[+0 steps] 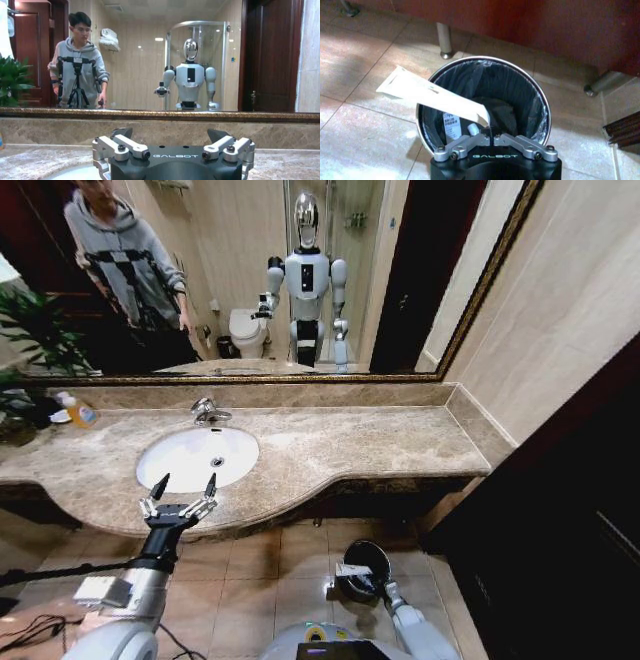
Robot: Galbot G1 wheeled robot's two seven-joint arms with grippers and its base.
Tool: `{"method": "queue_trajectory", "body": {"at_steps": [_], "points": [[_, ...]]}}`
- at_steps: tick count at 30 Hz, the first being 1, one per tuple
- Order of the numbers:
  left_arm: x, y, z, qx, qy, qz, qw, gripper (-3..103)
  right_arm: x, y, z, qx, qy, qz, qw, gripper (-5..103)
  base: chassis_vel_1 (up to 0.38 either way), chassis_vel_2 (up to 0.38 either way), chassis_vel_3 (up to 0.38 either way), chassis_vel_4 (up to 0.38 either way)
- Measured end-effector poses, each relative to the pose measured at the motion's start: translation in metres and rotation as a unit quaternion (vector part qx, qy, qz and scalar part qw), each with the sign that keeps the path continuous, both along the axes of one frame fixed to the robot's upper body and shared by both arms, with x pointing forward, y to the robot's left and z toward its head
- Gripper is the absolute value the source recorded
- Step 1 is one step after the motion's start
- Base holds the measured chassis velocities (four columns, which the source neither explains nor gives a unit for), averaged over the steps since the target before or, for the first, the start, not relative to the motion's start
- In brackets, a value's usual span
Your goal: Pick up the trash from the sink and place it in the trash bin.
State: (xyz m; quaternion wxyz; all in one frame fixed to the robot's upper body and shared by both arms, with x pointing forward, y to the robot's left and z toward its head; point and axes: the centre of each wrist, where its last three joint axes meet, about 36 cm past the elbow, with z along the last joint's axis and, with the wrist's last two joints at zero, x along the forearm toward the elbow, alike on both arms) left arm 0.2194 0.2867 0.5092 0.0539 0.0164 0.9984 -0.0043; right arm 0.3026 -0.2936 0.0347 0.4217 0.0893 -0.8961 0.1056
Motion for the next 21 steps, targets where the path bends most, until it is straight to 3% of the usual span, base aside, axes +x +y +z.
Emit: {"method": "queue_trajectory", "body": {"at_steps": [2,6,7,12,14,21], "points": [[0.0,0.0,0.0,0.0,0.0,0.0,1.0,100,0.001,0.0,0.0,0.001,0.002,0.0,1.0,-3,0.0,0.0,0.0,0.0],[0.0,0.0,0.0,0.0,0.0,0.0,1.0,100,0.002,-0.003,0.002,0.002,0.003,0.002,1.0,19,0.0,0.0,0.0,0.0],[0.0,0.0,0.0,0.0,0.0,0.0,1.0,100,0.002,-0.003,0.002,0.002,0.003,0.002,1.0,19,0.0,0.0,0.0,0.0],[0.0,0.0,0.0,0.0,0.0,0.0,1.0,100,0.001,-0.005,0.003,0.001,0.001,0.003,1.0,40,0.0,0.0,0.0,0.0],[0.0,0.0,0.0,0.0,0.0,0.0,1.0,100,0.001,-0.005,0.003,0.0,0.0,0.003,1.0,40,0.0,0.0,0.0,0.0],[0.0,0.0,0.0,0.0,0.0,0.0,1.0,100,-0.009,-0.006,0.002,0.002,-0.004,0.004,1.0,73,0.0,0.0,0.0,0.0]]}}
